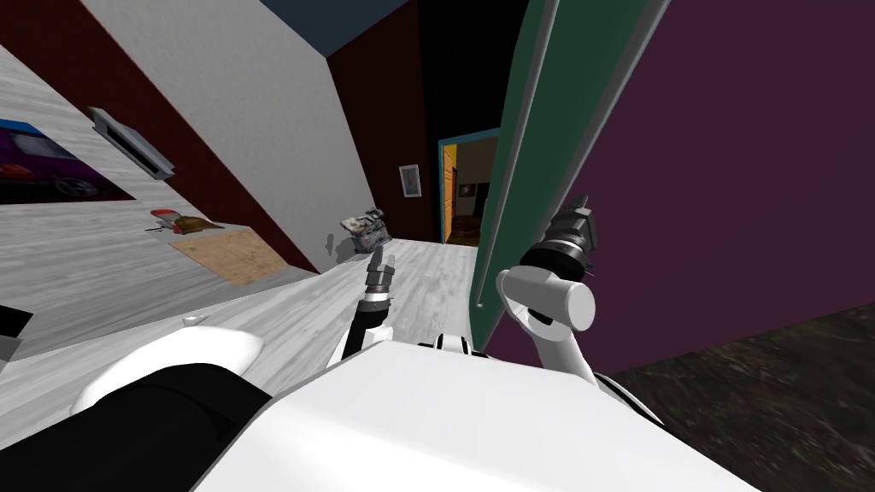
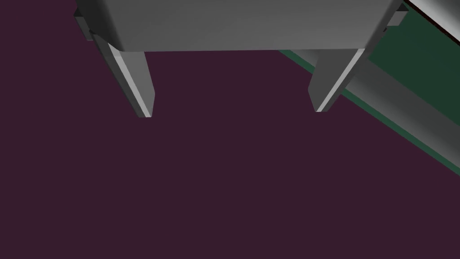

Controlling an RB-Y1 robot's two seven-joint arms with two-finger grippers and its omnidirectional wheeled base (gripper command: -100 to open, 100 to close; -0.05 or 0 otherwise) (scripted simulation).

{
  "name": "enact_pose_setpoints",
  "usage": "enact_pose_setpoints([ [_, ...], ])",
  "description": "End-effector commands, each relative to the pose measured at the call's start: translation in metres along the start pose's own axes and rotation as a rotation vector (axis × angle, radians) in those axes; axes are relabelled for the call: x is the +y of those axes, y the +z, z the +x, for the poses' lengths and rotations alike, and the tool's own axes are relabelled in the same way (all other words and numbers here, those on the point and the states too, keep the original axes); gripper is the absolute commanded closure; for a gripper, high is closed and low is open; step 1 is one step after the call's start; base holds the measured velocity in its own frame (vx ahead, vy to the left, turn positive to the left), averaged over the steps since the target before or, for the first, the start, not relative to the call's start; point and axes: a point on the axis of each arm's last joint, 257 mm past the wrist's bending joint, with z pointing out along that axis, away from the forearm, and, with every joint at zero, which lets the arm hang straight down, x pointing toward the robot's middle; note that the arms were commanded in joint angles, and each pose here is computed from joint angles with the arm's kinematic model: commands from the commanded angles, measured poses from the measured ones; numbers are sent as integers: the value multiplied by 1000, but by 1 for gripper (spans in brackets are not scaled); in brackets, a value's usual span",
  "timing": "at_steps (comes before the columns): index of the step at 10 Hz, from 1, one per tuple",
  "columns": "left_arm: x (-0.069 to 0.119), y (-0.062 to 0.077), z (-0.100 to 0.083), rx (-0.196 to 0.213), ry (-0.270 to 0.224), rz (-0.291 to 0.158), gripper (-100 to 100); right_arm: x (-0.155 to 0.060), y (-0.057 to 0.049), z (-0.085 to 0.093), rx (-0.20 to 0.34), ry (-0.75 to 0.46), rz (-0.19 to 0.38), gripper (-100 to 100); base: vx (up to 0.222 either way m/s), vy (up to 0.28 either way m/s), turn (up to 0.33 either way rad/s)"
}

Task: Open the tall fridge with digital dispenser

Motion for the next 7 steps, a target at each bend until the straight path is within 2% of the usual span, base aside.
enact_pose_setpoints([
  [1,0,0,0,0,0,0,0,0,-1,-17,-61,22,-11,-100,-5,-17,-5],
  [3,0,0,0,0,0,0,0,-2,-4,-31,-118,58,-30,-100,-2,-28,47],
  [4,0,0,0,0,0,0,0,-1,-4,-33,-124,59,-31,-100,1,-23,-19],
  [7,0,0,0,0,0,0,0,-4,-7,-47,-185,95,-49,-100,5,-22,20],
])
